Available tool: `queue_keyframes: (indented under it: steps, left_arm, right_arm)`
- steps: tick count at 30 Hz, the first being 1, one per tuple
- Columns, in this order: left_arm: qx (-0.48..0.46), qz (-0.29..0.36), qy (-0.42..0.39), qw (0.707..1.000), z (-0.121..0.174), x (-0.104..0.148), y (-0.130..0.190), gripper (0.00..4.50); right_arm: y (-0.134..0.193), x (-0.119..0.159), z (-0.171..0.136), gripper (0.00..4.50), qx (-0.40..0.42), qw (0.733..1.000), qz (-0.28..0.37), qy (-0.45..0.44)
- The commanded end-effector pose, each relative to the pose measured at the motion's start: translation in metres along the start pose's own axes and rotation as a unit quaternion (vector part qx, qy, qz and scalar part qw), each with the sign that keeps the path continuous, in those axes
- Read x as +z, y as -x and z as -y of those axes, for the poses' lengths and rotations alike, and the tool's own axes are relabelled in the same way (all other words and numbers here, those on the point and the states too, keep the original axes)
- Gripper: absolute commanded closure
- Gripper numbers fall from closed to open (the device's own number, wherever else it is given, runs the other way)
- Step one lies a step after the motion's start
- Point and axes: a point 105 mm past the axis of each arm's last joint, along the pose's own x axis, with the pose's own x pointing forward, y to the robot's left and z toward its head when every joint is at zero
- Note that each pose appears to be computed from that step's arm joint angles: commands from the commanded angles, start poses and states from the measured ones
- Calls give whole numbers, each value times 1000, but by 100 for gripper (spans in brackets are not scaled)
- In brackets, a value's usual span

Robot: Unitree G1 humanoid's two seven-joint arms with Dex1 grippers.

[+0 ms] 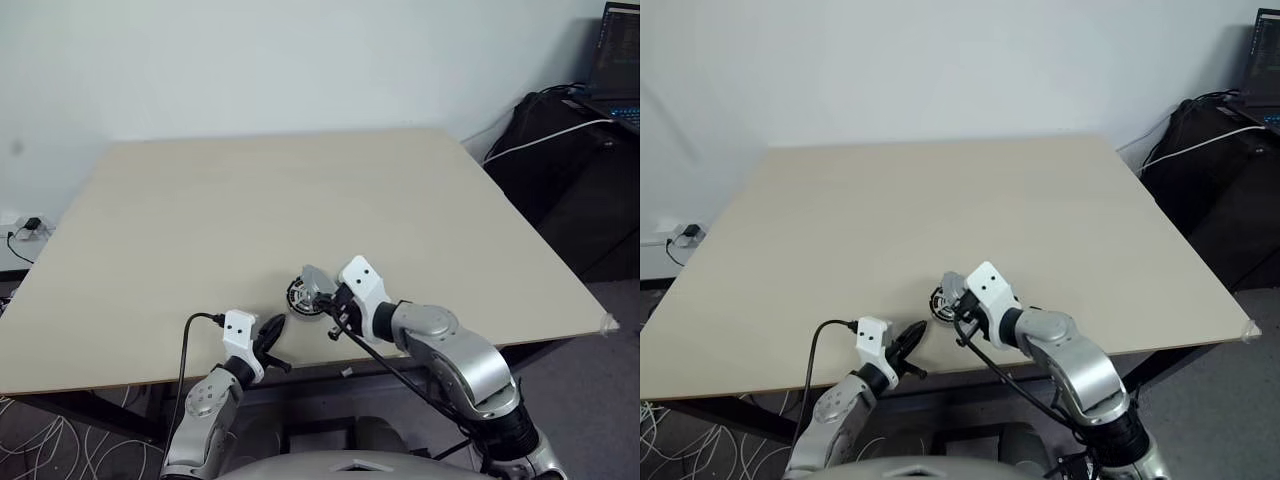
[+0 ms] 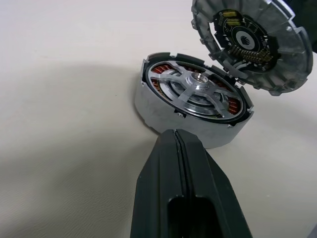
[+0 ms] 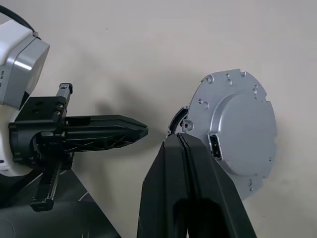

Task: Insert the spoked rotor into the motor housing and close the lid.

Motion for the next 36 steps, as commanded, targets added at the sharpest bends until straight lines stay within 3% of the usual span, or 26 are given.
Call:
queue_keyframes:
  steps: [1, 11, 26, 31, 36]
  left_arm:
    - [-6, 25, -6, 1000, 2, 13, -3, 450]
    - [-6, 26, -8, 1000, 1, 15, -2, 450]
    - [-9, 27, -9, 1000, 3, 16, -4, 450]
    - [-5, 27, -8, 1000, 2, 15, -3, 450]
    - [-9, 25, -7, 1000, 3, 15, -3, 450]
  right_arm:
    - [-2, 10, 0, 447, 1, 1000, 16, 11]
    - [-15, 10, 10, 447, -18, 1000, 18, 4]
    - [-30, -4, -4, 447, 51, 998, -1, -31]
    - [-11, 12, -34, 447, 158, 987, 37, -15]
    - [4, 24, -24, 447, 145, 987, 70, -16]
